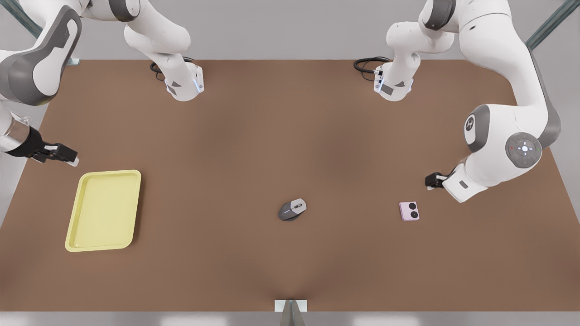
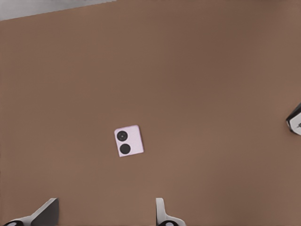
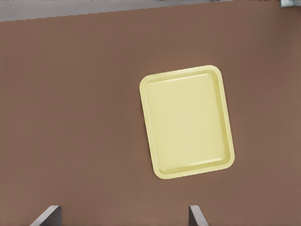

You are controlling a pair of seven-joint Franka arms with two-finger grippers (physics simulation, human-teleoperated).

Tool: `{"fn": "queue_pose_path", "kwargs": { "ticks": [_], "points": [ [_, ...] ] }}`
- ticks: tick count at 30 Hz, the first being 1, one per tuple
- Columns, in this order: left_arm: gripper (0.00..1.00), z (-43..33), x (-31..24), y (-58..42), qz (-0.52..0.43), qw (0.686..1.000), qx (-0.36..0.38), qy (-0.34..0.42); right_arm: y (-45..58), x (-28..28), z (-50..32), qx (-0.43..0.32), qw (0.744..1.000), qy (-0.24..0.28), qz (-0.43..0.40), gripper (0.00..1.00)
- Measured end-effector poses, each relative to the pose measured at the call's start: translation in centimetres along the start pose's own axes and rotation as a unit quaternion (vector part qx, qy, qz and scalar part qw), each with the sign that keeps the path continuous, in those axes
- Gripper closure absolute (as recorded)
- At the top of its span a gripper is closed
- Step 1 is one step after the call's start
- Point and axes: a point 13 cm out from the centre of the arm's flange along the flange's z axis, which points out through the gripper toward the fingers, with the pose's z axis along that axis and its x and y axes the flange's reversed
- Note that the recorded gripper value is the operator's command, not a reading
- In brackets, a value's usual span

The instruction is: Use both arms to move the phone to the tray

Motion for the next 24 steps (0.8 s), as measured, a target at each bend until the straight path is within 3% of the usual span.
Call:
{"fn": "queue_pose_path", "kwargs": {
  "ticks": [4, 8, 13, 24],
  "points": [
    [0.00, 3.5, -1.3, 0.4, -0.002, 1.000, -0.001, 0.005, 0.0, -0.3, -0.1, 0.000, 1.000, -0.007, -0.002, 0.00],
    [0.00, 14.6, -0.3, -0.1, -0.021, 0.999, 0.011, 0.041, 0.0, -0.5, -0.2, 0.001, 1.000, -0.010, -0.004, 0.00],
    [0.00, 23.4, 0.0, 0.6, -0.061, 0.998, 0.019, 0.019, 0.0, -0.6, -0.2, 0.001, 1.000, -0.012, -0.005, 0.00],
    [0.00, 33.2, 1.1, 2.3, -0.127, 0.991, 0.022, -0.028, 0.0, -0.6, -0.3, 0.001, 1.000, -0.014, -0.008, 0.00]
  ]
}}
